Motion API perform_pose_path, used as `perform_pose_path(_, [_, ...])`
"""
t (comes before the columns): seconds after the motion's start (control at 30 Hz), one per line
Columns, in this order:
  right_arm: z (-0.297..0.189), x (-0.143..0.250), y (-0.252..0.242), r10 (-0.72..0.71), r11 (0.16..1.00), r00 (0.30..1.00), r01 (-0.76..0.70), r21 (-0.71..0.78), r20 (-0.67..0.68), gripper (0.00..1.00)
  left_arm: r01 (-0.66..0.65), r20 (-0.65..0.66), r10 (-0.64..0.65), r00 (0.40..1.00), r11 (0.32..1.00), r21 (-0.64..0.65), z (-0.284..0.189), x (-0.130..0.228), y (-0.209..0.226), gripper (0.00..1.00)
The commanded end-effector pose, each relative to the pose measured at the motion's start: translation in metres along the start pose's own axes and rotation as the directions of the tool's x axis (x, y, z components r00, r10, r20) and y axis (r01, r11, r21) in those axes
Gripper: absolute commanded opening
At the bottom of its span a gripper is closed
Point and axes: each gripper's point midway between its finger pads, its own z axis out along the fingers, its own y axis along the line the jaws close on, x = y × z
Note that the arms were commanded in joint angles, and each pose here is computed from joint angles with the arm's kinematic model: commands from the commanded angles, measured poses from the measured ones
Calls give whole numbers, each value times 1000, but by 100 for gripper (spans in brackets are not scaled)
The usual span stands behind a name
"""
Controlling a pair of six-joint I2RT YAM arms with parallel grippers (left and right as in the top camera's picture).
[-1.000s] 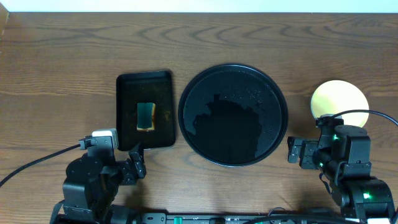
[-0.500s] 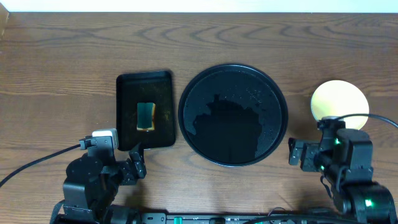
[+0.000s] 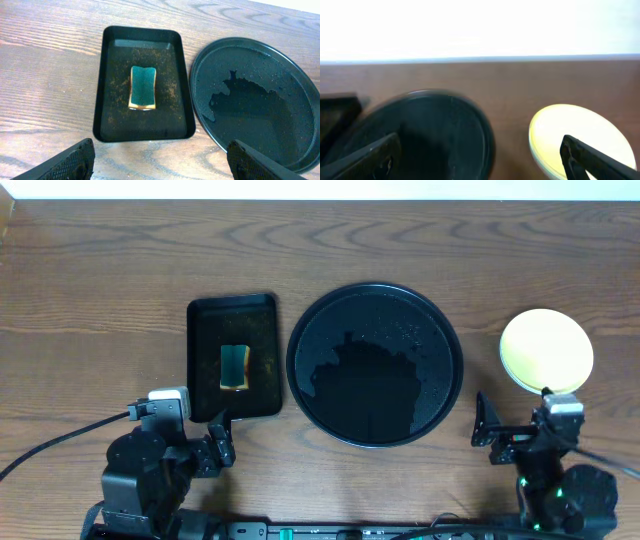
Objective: Clean dirty plates on tray and stack at the side
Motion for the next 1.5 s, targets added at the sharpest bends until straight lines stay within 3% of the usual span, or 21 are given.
perform_pose_path(0.0, [4, 4, -4, -15, 1000, 996, 15, 10, 87, 99, -10, -1, 10, 1000, 1000, -21, 1, 1, 4, 85])
perform_pose_path(0.17, [16, 2, -4, -22, 1000, 972, 24, -6, 234, 99, -10, -1, 10, 1000, 1000, -21, 1, 1, 4, 85])
perform_pose_path(0.3, [26, 13, -11, -24, 1000, 963, 18, 24, 269, 99, -10, -1, 10, 1000, 1000, -21, 1, 1, 4, 85])
perform_pose_path(0.43, [39, 44, -15, -33, 999, 975, 27, 29, 220, 99, -10, -1, 10, 1000, 1000, -21, 1, 1, 4, 85])
perform_pose_path(0.53, [43, 71, -17, -32, 999, 994, 29, 35, 107, 99, -10, -1, 10, 1000, 1000, -21, 1, 1, 4, 85])
perform_pose_path(1.47, [44, 71, -14, -54, 998, 993, 53, 20, 108, 99, -10, -1, 10, 1000, 1000, -21, 1, 1, 4, 85])
